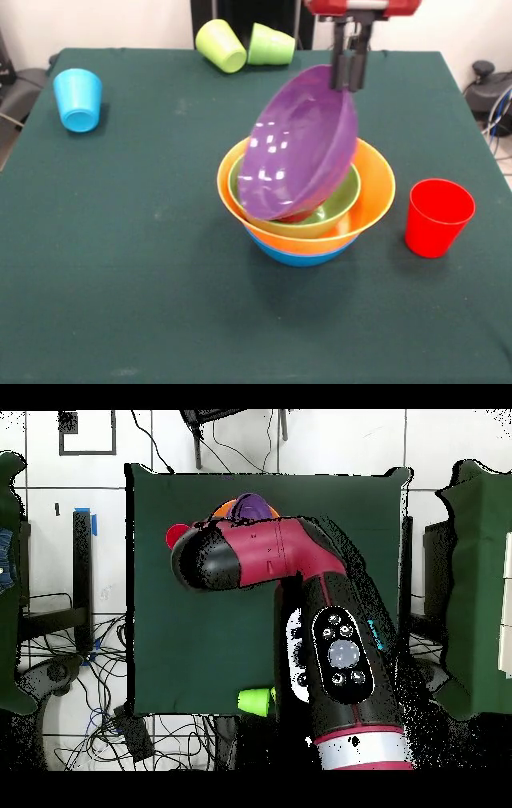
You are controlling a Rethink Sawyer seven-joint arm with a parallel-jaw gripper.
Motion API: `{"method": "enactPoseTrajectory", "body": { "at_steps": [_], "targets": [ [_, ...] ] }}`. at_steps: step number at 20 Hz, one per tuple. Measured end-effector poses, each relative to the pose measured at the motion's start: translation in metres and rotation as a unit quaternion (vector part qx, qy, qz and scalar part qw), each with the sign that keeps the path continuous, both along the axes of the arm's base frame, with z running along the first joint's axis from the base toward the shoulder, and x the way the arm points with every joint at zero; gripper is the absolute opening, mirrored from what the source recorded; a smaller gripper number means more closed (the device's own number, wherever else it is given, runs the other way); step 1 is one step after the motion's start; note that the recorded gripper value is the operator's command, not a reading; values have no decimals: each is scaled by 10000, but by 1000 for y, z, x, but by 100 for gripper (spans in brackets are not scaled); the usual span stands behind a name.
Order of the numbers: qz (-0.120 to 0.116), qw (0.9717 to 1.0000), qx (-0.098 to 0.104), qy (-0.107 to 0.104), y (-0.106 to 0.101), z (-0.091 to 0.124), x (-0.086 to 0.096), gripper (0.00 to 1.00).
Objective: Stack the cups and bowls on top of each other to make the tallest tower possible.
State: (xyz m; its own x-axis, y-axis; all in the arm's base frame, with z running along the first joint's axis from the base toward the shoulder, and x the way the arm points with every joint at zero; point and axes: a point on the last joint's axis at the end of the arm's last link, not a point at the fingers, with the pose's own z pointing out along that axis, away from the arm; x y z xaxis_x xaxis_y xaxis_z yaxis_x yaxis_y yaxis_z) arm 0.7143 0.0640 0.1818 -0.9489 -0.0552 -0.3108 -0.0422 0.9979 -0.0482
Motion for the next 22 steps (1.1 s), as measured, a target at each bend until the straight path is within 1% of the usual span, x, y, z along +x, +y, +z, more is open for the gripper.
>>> {"method": "enactPoseTrajectory", "body": {
  "at_steps": [1, 2, 3, 7, 9, 13, 14, 16, 19, 22],
  "targets": [
    [5, 10000, -68, 15, -3, -1, 0, 0],
    [18, 9998, -188, 35, -7, -2, 1, 0],
    [63, 9990, -447, 64, -17, -1, 3, 0],
    [93, 9959, -895, 75, -35, 5, 7, 0],
    [89, 9942, -1075, 34, -43, 9, 9, 0],
    [50, 9919, -1265, -27, -55, 15, 11, 0],
    [-33, 9911, -1331, -46, -64, 19, 12, 100],
    [-44, 9910, -1340, -50, -65, 20, 12, 100],
    [-120, 9899, -1411, -57, -75, 23, 12, 100],
    [-174, 9894, -1443, -26, -79, 24, 10, 100]
  ]
}}
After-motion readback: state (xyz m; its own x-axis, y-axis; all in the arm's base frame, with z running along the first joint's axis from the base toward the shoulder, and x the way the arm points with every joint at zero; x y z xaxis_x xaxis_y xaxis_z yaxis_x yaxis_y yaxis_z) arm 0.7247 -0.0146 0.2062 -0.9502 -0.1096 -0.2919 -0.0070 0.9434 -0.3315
